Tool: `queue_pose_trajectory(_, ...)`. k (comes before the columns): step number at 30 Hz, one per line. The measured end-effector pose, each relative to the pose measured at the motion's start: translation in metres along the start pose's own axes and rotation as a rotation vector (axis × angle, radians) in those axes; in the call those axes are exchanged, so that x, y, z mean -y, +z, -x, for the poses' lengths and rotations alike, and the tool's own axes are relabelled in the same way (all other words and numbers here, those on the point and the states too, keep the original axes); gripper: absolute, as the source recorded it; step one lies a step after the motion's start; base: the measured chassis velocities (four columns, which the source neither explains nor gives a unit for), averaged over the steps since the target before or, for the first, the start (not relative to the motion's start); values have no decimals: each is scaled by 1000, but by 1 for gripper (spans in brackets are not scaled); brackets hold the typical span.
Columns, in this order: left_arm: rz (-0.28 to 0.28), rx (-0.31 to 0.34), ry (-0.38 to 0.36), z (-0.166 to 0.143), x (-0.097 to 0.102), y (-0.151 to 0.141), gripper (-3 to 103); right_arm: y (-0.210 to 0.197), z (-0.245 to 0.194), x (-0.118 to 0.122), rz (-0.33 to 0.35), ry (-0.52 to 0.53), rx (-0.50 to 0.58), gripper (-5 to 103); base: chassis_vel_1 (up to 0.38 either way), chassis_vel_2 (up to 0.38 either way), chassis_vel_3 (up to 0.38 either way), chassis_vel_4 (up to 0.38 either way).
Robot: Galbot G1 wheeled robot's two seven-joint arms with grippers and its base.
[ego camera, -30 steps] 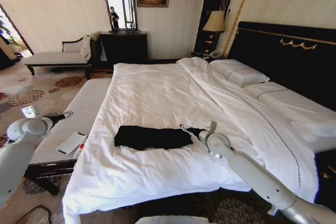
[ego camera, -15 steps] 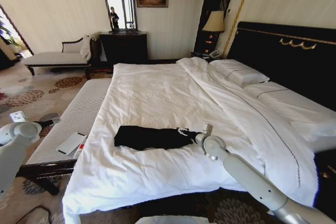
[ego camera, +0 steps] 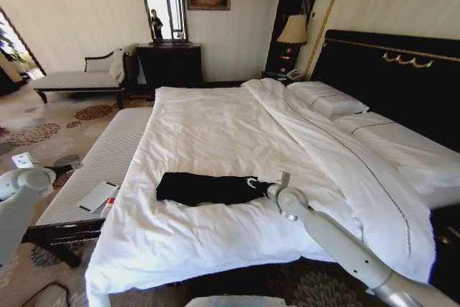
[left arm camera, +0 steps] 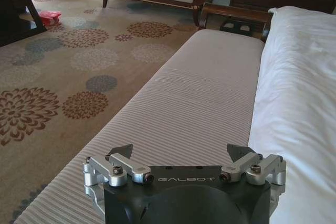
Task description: Fold the clothes on the bed.
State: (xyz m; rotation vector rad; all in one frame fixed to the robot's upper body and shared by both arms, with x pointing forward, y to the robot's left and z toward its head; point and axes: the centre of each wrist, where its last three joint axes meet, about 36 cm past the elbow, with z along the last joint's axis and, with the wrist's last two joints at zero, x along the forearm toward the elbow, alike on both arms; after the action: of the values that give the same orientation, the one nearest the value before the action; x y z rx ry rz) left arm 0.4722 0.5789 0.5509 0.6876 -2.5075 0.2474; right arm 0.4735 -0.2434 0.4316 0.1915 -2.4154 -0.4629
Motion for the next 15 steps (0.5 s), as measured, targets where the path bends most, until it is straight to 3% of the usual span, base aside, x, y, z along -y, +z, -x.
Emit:
queue_pose_trajectory(2, 3, -2, 0, 1, 2, 1, 100, 2, 0, 1, -4, 5, 1, 49, 0, 0, 0, 0)
queue_pose_trajectory(5, 10, -8, 3, 3, 5, 4, 100, 2, 0, 2, -2, 10, 3, 65, 0, 0, 0, 0)
queue_pose_trajectory(10, 13, -10, 4, 4, 6, 5, 100, 1, 0, 3, 1, 21, 3, 76, 0, 0, 0, 0)
queue_pose_trajectory(15, 12, -15, -1, 6, 4, 7, 100, 1, 0, 2, 22, 21, -7, 102, 0, 0, 0, 0)
